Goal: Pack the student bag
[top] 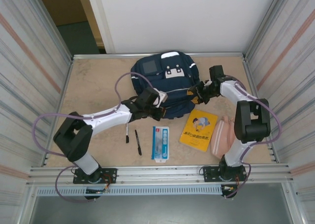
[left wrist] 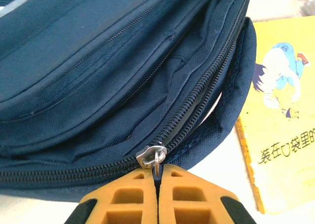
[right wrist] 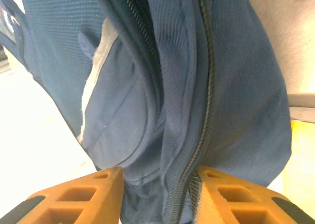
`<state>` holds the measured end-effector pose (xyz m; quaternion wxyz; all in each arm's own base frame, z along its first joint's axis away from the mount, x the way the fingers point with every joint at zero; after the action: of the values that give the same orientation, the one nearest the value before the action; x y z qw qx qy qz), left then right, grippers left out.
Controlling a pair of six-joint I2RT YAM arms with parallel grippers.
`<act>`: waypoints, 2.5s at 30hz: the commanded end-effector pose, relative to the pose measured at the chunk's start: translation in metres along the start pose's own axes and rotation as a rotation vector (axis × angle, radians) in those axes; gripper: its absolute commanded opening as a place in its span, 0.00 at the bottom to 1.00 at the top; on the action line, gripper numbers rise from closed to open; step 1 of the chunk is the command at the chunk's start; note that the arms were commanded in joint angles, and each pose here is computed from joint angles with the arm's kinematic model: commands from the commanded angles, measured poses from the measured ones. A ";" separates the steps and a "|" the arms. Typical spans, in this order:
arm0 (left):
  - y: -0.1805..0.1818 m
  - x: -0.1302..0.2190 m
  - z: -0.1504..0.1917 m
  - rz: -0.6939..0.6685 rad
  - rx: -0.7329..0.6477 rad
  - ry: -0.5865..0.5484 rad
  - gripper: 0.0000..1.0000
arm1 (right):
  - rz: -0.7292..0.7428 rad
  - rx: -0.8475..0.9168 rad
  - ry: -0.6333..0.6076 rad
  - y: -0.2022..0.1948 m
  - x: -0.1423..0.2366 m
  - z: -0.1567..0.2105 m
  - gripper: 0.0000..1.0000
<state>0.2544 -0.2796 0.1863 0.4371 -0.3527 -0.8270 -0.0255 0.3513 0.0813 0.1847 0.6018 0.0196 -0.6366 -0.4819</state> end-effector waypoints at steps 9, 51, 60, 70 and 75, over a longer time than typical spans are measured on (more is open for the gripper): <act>-0.072 -0.023 -0.054 0.114 -0.064 -0.180 0.00 | 0.082 -0.173 -0.104 -0.019 0.039 0.070 0.50; 0.005 0.019 0.015 0.007 0.131 -0.100 0.00 | 0.128 0.172 -0.009 0.042 -0.041 0.027 0.07; -0.013 -0.013 -0.017 0.162 0.188 -0.106 0.00 | 0.183 0.080 -0.023 0.024 -0.008 0.022 0.34; -0.028 -0.018 -0.037 0.290 0.213 -0.113 0.00 | 0.267 -0.028 -0.086 0.007 -0.002 0.082 0.46; -0.032 -0.019 -0.035 0.351 0.232 -0.089 0.00 | 0.224 -0.105 -0.093 0.012 -0.009 0.081 0.46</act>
<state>0.2672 -0.3106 0.1814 0.4612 -0.3854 -0.7882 0.1326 0.2952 0.1429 0.2001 0.6399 -0.0748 -0.6420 -0.4157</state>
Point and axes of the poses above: each hand's point on the last joint's axis, 136 mm out from that joint toward the fingers, its own x axis back along the fingers, its own y axis along the line the jaws close on, z = x × y, the point moved 10 cm from there along x, back along the fingers
